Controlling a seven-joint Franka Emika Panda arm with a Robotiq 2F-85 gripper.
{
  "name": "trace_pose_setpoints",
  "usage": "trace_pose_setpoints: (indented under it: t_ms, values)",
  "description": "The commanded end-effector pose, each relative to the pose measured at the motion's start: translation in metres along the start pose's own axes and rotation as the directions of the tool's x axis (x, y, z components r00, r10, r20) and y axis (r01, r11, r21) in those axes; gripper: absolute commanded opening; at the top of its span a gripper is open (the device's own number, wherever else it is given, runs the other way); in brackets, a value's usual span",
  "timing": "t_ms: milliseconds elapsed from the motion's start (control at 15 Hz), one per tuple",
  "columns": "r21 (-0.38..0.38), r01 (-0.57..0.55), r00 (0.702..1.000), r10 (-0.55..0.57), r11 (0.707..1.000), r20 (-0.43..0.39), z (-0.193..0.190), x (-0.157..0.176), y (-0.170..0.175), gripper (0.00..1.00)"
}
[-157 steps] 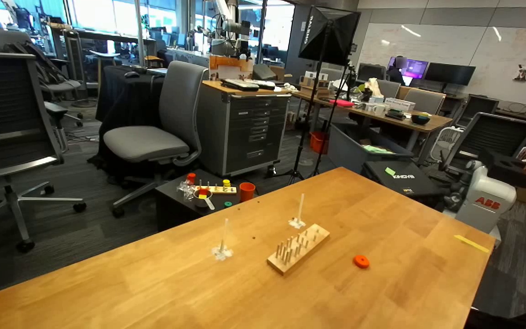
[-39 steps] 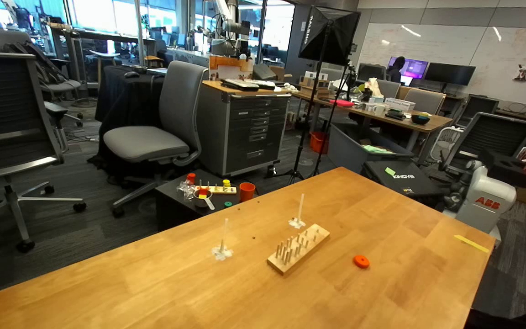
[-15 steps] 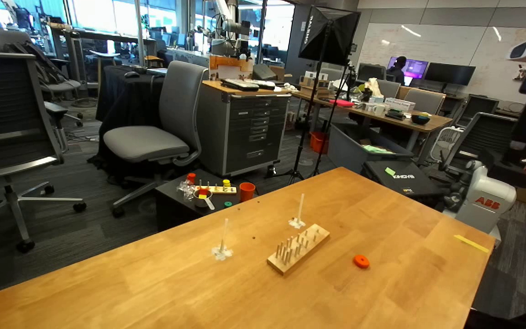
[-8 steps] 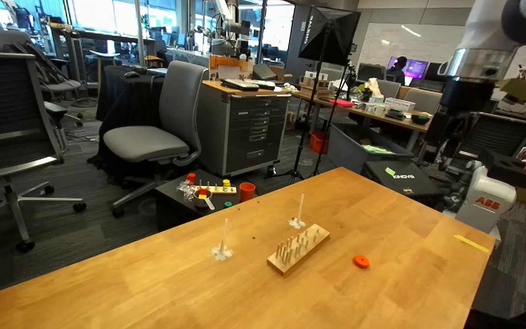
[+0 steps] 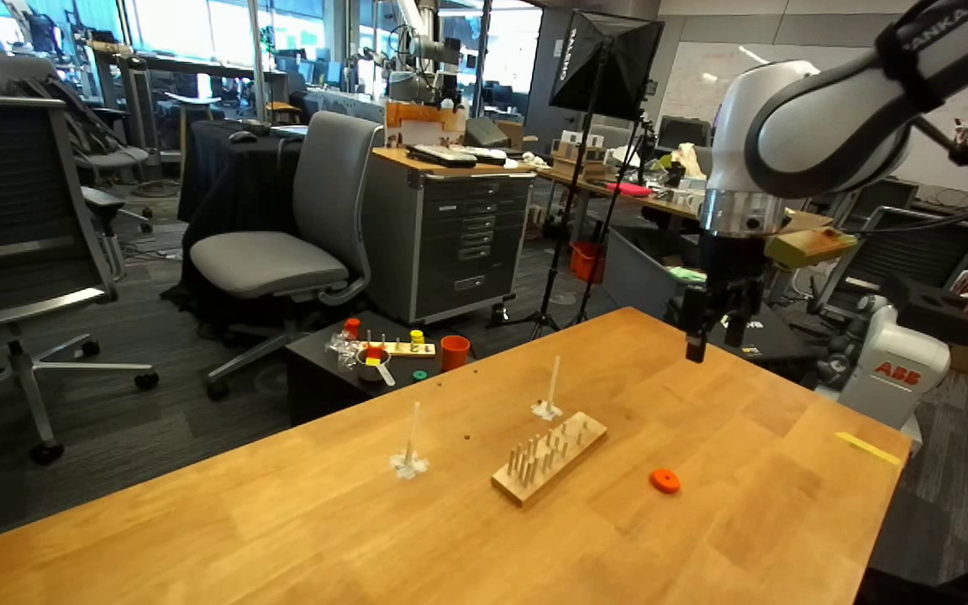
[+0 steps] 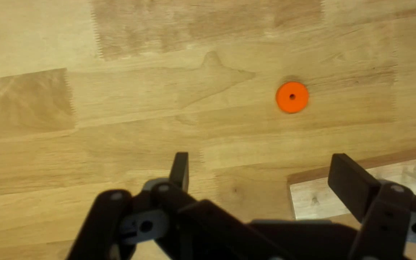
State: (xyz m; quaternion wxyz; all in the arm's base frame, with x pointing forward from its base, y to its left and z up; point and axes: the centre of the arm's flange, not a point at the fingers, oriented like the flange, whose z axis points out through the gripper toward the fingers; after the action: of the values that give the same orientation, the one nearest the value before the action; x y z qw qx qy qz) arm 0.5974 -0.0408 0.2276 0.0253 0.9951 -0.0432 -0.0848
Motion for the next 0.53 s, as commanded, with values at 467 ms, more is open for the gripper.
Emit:
trace_pose_setpoints:
  t_ms: [467]
  values:
    - [-0.006, 0.051, 0.989, -0.050, 0.999, 0.139, 0.077, 0.034, -0.065, 1.00]
